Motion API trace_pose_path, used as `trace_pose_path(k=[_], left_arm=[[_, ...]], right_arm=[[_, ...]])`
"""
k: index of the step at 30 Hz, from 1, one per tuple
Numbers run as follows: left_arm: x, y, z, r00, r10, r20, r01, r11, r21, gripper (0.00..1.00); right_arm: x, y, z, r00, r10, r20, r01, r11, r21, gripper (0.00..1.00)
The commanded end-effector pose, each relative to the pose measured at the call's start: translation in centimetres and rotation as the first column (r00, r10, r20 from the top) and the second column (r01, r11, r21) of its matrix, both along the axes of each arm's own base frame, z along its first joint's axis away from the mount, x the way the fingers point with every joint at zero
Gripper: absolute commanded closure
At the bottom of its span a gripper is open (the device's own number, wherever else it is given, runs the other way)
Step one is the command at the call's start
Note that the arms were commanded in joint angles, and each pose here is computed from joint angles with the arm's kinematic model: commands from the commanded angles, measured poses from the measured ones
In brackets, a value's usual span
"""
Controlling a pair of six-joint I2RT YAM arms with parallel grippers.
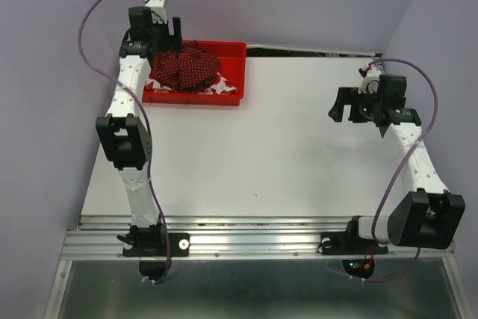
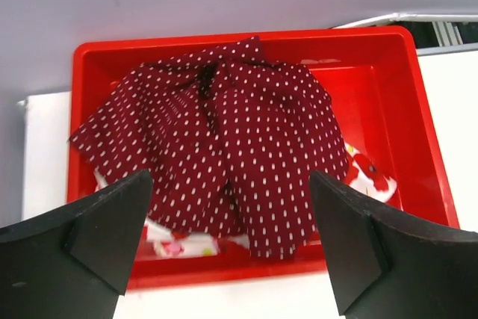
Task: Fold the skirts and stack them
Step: Grab the skirt from the pile
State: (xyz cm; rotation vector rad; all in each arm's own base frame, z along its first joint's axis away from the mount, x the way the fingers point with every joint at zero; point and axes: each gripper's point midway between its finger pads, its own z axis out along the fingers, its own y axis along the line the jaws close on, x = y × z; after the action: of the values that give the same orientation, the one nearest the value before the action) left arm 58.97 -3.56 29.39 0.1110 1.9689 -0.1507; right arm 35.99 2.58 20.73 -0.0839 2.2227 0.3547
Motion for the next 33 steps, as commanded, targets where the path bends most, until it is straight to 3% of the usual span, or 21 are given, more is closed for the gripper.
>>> trace_pose_path(k=[1, 3, 6, 13, 17, 18, 20, 22, 23, 25, 32, 33], left_arm=[[3.2, -2.2, -0.1, 0.994, -0.084, 0.068, 0.090, 0.993, -0.077, 0.01], [4.6, -2.6, -1.1, 0.991, -0.096, 0.088, 0.104, 0.990, -0.096, 0.01], [6.5, -3.5, -6.4, 0.993, -0.114, 0.018, 0.116, 0.982, -0.149, 0.01], [7.9, -2.6, -11.7, 0.997, -0.019, -0.071, 0.005, 0.982, -0.188, 0.02], [8.0, -3.0, -12.5, 0.997, -0.022, -0.074, 0.007, 0.982, -0.190, 0.14], [8.1, -3.2, -11.9, 0.997, -0.032, -0.064, 0.020, 0.982, -0.186, 0.24], [7.9, -3.4, -10.4, 0.998, -0.053, -0.039, 0.045, 0.982, -0.182, 0.37], [7.4, -4.1, -7.1, 0.995, -0.098, 0.021, 0.101, 0.978, -0.182, 0.62], [7.1, -4.3, -5.5, 0.992, -0.114, 0.050, 0.122, 0.976, -0.181, 0.79], [6.2, -4.7, -0.9, 0.983, -0.132, 0.125, 0.153, 0.972, -0.176, 0.99], [-0.5, -6.2, 15.5, 0.891, -0.209, 0.404, 0.279, 0.952, -0.122, 1.00], [-3.9, -7.9, 19.6, 0.837, -0.278, 0.472, 0.357, 0.930, -0.086, 1.00]], right_arm=[[1.3, -0.4, 1.5, 0.999, -0.003, 0.045, 0.005, 1.000, -0.027, 0.00], [1.4, -0.5, 1.2, 0.999, -0.007, 0.036, 0.008, 1.000, -0.029, 0.00], [1.5, -0.6, 0.6, 1.000, -0.009, 0.021, 0.010, 0.999, -0.035, 0.00], [1.3, -0.8, -0.3, 1.000, -0.013, 0.005, 0.014, 0.999, -0.043, 0.00], [1.3, -0.8, -0.5, 1.000, -0.013, 0.000, 0.013, 0.999, -0.040, 0.00], [1.4, -0.8, -0.2, 1.000, -0.014, 0.008, 0.014, 0.999, -0.040, 0.00], [1.5, -0.7, 0.2, 1.000, -0.013, 0.017, 0.014, 0.999, -0.040, 0.00], [1.4, -0.7, 0.5, 1.000, -0.010, 0.023, 0.011, 0.999, -0.036, 0.00], [1.5, -0.6, 0.7, 1.000, -0.011, 0.027, 0.012, 0.999, -0.033, 0.00], [1.4, -0.4, 0.9, 1.000, -0.006, 0.030, 0.007, 1.000, -0.023, 0.00], [1.5, 0.1, 3.2, 0.997, 0.010, 0.074, -0.010, 1.000, 0.002, 0.00], [1.4, 0.6, 3.9, 0.996, 0.032, 0.085, -0.034, 0.999, 0.017, 0.00]])
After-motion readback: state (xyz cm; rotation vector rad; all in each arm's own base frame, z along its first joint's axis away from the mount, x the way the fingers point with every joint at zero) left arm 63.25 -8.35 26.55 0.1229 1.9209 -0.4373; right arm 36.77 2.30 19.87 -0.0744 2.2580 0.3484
